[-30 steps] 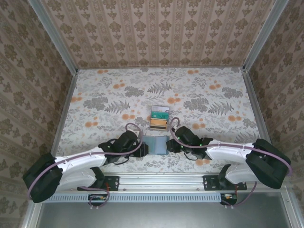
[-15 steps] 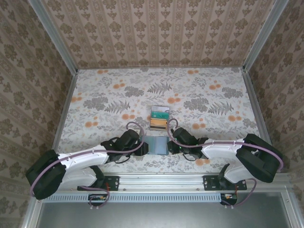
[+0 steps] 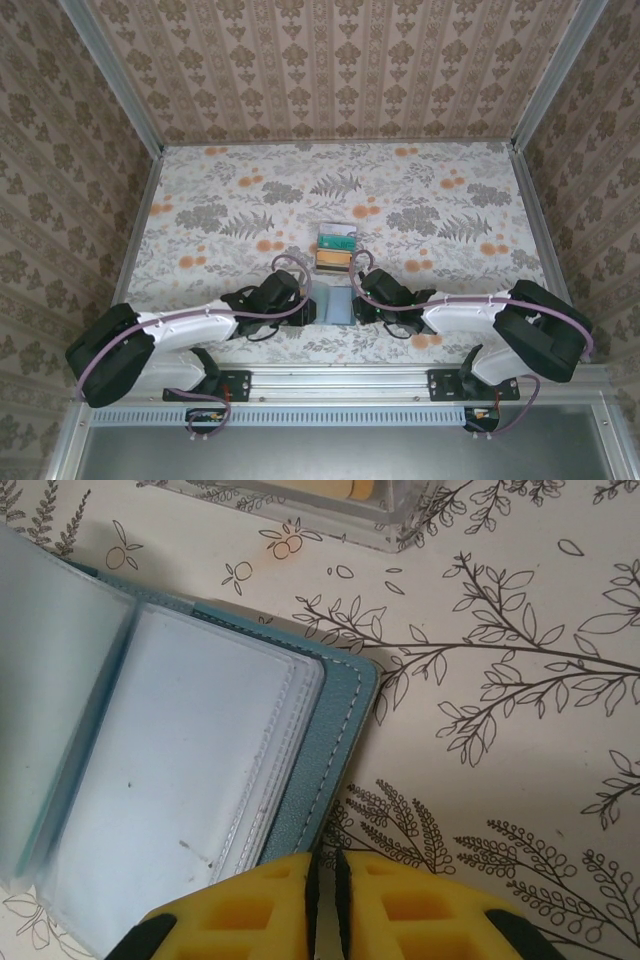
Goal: Take the credit cards out of the card holder
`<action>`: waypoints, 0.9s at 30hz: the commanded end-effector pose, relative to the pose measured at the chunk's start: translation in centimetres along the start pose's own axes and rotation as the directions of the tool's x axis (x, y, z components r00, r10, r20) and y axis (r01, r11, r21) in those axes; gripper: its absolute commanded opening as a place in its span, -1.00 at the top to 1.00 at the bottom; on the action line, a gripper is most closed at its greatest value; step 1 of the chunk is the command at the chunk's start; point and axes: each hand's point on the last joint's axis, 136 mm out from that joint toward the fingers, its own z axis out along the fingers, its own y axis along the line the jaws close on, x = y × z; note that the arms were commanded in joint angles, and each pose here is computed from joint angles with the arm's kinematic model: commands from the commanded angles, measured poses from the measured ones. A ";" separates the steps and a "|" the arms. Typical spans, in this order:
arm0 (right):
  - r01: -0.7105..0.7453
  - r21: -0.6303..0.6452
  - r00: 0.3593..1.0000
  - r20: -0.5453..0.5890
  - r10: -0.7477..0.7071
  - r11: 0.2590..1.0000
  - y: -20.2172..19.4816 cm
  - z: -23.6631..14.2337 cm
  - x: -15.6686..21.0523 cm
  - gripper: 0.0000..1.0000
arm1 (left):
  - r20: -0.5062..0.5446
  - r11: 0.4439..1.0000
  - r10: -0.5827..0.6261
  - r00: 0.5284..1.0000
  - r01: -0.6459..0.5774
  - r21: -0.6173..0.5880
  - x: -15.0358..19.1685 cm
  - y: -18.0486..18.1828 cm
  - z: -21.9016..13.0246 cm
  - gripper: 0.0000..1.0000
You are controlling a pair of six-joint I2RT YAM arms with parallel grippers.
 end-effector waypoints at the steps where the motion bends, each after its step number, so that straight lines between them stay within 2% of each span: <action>1: 0.003 -0.019 1.000 -0.019 -0.003 1.000 0.9 0.6 0.3 0.64 | 0.001 0.998 0.028 1.000 -0.028 0.064 -0.4 -2.0 0.0 0.11; 3: 0.002 -0.020 1.000 -0.019 -0.002 1.000 1.0 0.7 0.3 0.64 | 0.003 0.997 0.036 0.999 -0.036 0.072 -0.5 -2.3 -0.1 0.01; 8: 0.002 -0.018 1.000 -0.019 -0.003 1.000 1.0 0.7 0.2 0.64 | 0.008 0.995 0.046 0.999 -0.047 0.090 -0.7 -2.9 -0.5 -0.46; 15: 0.002 -0.017 1.000 -0.020 -0.002 1.000 1.0 0.6 0.3 0.64 | 0.026 0.992 0.069 0.997 -0.071 0.105 -1.0 -3.6 -1.4 -0.77; 17: 0.000 -0.015 1.000 -0.020 0.000 1.000 1.0 0.6 0.3 0.64 | 0.030 0.990 0.081 0.996 -0.084 0.111 -1.0 -3.8 -1.5 -0.98; 27: -0.005 -0.009 1.000 -0.018 0.004 1.000 0.8 0.6 0.4 0.63 | 0.040 0.979 0.135 0.990 -0.140 0.148 -1.3 -6.1 -1.9 -0.98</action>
